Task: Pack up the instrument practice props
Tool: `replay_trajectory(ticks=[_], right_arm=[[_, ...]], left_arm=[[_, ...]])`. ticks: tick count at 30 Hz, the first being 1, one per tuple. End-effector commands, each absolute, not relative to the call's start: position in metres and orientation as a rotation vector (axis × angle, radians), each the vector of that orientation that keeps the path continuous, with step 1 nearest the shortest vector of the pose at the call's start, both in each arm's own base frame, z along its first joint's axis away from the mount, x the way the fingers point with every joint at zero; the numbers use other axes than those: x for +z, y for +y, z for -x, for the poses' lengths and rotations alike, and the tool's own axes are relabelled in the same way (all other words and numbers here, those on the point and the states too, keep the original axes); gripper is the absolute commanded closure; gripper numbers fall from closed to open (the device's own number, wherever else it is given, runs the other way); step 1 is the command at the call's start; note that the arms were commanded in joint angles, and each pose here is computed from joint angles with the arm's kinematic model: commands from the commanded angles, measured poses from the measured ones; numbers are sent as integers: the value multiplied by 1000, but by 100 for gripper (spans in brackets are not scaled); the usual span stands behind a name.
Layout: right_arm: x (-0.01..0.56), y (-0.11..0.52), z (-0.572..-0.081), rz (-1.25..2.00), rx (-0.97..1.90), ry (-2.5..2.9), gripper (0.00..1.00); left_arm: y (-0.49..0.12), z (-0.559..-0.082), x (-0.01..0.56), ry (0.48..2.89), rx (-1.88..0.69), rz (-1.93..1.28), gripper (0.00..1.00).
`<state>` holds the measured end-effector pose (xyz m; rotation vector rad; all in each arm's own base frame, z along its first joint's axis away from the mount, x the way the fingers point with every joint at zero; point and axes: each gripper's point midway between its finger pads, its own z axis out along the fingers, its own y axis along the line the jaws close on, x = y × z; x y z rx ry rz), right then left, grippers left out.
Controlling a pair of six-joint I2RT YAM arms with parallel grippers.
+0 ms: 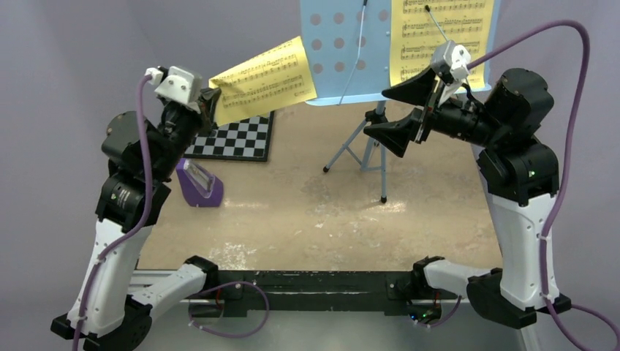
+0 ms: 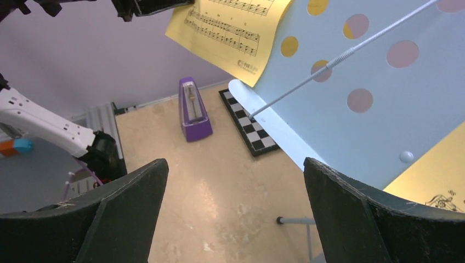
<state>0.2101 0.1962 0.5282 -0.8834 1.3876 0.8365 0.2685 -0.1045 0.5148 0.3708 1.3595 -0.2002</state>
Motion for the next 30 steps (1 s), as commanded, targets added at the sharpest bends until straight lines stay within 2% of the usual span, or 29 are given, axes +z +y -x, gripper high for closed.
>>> replay_trajectory(ticks=[1,7,13,18,23,30], right_arm=[[511,184,-213,873,735,1434,1],[503,167,-196,879,641,1456,1],[495,158,-187,861,602,1479,1],[493,156,-186,855,591,1486,1],[496,153,-183,857,578,1484,1],[493,147,-176,853,551,1487,1]], left_arm=[[-109,-284,493,1420,-246,-306,100],[-109,-292,464,1485,-262,-263,100],[-86,-271,481,1445,-216,-241,100],[-90,-260,477,1461,-258,-259,100],[-127,-284,455,1540,-426,-302,100],[-187,-344,433,1589,-675,-352,100]])
